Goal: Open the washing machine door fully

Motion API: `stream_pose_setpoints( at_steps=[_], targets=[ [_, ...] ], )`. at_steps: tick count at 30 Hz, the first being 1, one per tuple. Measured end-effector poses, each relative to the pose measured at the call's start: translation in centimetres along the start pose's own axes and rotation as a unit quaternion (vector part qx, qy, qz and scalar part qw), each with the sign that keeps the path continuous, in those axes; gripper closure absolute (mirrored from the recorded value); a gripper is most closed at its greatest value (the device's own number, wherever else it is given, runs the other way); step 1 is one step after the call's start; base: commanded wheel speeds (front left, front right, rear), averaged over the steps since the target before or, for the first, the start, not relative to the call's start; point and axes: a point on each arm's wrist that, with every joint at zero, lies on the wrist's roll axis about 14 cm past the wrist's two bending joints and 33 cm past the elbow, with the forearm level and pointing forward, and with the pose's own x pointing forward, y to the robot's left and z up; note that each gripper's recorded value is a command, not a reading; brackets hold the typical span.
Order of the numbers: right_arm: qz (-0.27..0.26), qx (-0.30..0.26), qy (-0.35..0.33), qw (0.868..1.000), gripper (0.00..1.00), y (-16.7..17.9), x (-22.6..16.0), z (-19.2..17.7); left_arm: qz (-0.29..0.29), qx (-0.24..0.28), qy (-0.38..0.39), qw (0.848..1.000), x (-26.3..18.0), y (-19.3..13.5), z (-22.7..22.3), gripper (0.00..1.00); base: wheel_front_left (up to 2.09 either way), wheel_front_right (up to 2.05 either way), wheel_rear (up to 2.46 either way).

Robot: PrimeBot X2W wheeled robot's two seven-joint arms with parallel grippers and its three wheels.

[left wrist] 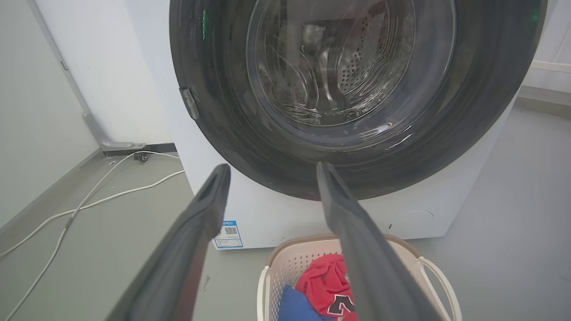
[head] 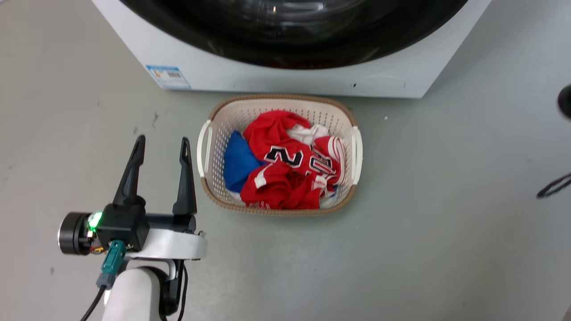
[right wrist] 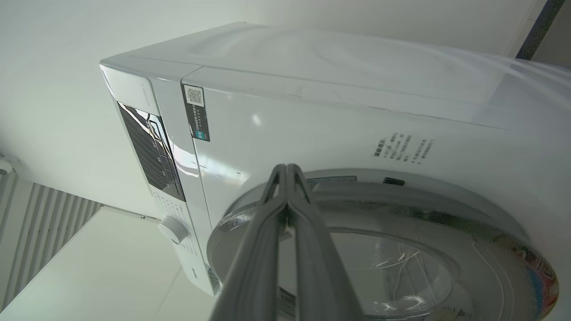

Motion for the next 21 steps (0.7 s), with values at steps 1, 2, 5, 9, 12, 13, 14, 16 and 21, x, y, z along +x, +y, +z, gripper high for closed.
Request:
stream_pose_setpoints(
  at_steps=[1,2,5,9,12,13,14,16,21],
  targets=[
    [0.001,-0.005,0.004,1.0,1.0,-0.1,0.8,-0.1,-0.002,0.001,0.001,1.0,0.4,0.0,-0.3,0.0,0.0,0.0,0.0],
    [0.002,-0.009,0.008,1.0,1.0,-0.3,1.6,-0.2,-0.004,0.002,0.003,1.0,0.7,-0.1,-0.5,0.0,0.0,0.0,0.0],
    [0.006,-0.025,0.024,0.999,1.0,-0.7,4.1,-0.6,-0.01,0.004,0.007,1.0,1.6,-0.3,-1.3,0.0,0.0,0.0,0.0],
    [0.009,-0.038,0.058,0.998,1.0,-1.3,6.7,-1.7,-0.012,0.008,0.016,1.0,2.2,-0.2,-2.3,0.0,0.0,0.0,0.0],
    [0.01,-0.046,0.089,0.995,1.0,-1.8,8.0,-2.9,-0.009,0.01,0.025,1.0,2.2,0.1,-3.1,0.0,0.0,0.0,0.0],
    [0.007,-0.05,0.101,0.994,1.0,-2.1,8.3,-3.4,-0.007,0.011,0.029,1.0,2.2,0.3,-3.4,0.0,0.0,0.0,0.0],
    [0.003,-0.057,0.116,0.992,1.0,-2.5,8.5,-3.9,-0.005,0.011,0.032,0.999,2.1,0.4,-3.6,0.0,0.0,0.0,0.0],
    [-0.007,-0.078,0.144,0.987,1.0,-3.3,8.8,-4.9,-0.004,0.01,0.038,0.999,2.1,0.5,-4.1,0.0,0.0,0.0,0.0],
    [-0.009,-0.107,0.171,0.979,1.0,-3.4,10.4,-6.2,-0.006,0.009,0.047,0.999,2.1,0.3,-4.8,0.0,0.0,0.0,0.0]
  ],
)
